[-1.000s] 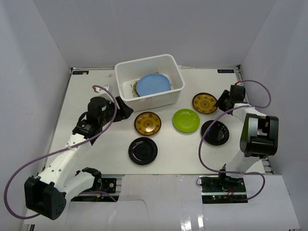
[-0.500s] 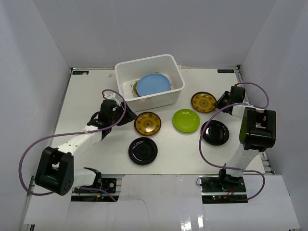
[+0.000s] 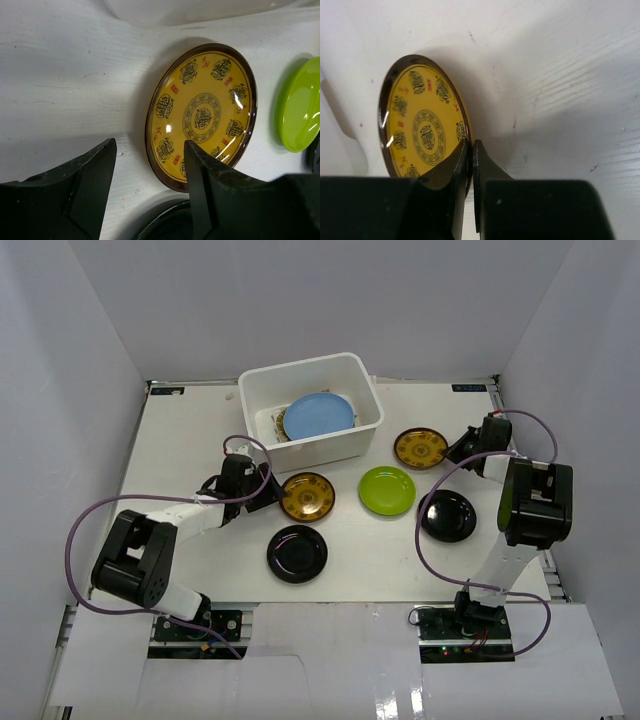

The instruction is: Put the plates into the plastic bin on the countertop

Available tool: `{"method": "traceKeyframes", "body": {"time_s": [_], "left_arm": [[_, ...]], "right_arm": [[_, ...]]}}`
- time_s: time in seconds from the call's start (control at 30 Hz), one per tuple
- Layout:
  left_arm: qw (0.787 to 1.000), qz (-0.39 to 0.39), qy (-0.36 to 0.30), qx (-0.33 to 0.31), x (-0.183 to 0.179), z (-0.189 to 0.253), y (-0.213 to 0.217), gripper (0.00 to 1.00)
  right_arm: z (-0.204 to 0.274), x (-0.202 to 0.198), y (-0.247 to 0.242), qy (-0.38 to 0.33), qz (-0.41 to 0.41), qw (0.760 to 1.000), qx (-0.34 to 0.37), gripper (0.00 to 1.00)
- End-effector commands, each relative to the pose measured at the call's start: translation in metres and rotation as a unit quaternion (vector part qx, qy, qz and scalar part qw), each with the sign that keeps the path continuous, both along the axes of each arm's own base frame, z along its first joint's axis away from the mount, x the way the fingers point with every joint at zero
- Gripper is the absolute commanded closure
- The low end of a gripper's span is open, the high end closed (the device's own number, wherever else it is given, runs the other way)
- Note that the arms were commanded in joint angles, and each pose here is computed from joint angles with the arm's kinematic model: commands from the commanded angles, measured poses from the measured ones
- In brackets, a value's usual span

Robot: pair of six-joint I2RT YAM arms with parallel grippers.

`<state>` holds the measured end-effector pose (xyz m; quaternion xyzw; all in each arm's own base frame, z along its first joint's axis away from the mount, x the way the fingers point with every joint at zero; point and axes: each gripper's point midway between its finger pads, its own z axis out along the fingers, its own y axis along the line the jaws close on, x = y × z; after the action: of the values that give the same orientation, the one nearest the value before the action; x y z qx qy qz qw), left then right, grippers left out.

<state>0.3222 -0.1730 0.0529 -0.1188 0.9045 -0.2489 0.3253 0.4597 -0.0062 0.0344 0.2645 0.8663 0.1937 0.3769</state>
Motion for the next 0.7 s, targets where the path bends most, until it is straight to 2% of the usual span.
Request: {"method": "traceKeyframes", "body": {"time_s": [0.0,0.13,0.2,0.27,0.33,0.43,0.47,0.53,0.57,0.63,0.67], "left_arm": [[1.000,-0.017,0.004,-0.012,0.001,-0.002,-0.010,0.33],[1.000,-0.022,0.007,-0.014,-0.002,-0.008,-0.014,0.34],[1.000,-0.025,0.006,-0.017,-0.002,-0.007,-0.016,0.34],[0.999,-0.027,0.006,-0.017,-0.002,-0.008,-0.018,0.35],[0.999,-0.025,0.008,-0.018,-0.001,-0.011,-0.019,0.40],[1.000,-0.023,0.010,-0.015,0.000,-0.014,-0.020,0.49],[1.000,-0.020,0.010,-0.014,0.001,-0.015,-0.020,0.53],[1.000,-0.015,0.012,-0.010,0.001,-0.017,-0.018,0.62],[1.000,-0.012,0.012,-0.010,0.001,-0.016,-0.017,0.62],[1.000,-0.009,0.012,-0.009,0.000,-0.016,-0.015,0.66],[1.000,-0.006,0.009,-0.008,0.001,-0.014,-0.014,0.67]], "right_arm": [[0.045,0.011,-0.009,-0.058,-0.017,0.998,-0.020,0.92],[0.142,0.013,-0.009,-0.166,-0.022,0.986,-0.028,0.92],[0.176,0.011,-0.002,-0.203,-0.013,0.979,-0.020,0.92],[0.219,0.006,0.010,-0.255,0.002,0.967,-0.012,0.92],[0.254,0.005,0.043,-0.293,0.043,0.955,-0.014,0.92],[0.268,0.008,0.108,-0.300,0.107,0.948,-0.022,0.92],[0.287,0.013,0.123,-0.319,0.123,0.939,-0.030,0.92],[0.277,0.019,0.169,-0.301,0.168,0.938,-0.020,0.92],[0.294,0.019,0.196,-0.313,0.190,0.930,-0.019,0.92],[0.282,0.030,0.221,-0.300,0.207,0.931,-0.030,0.92],[0.300,0.032,0.242,-0.319,0.220,0.921,-0.040,0.92]]}}
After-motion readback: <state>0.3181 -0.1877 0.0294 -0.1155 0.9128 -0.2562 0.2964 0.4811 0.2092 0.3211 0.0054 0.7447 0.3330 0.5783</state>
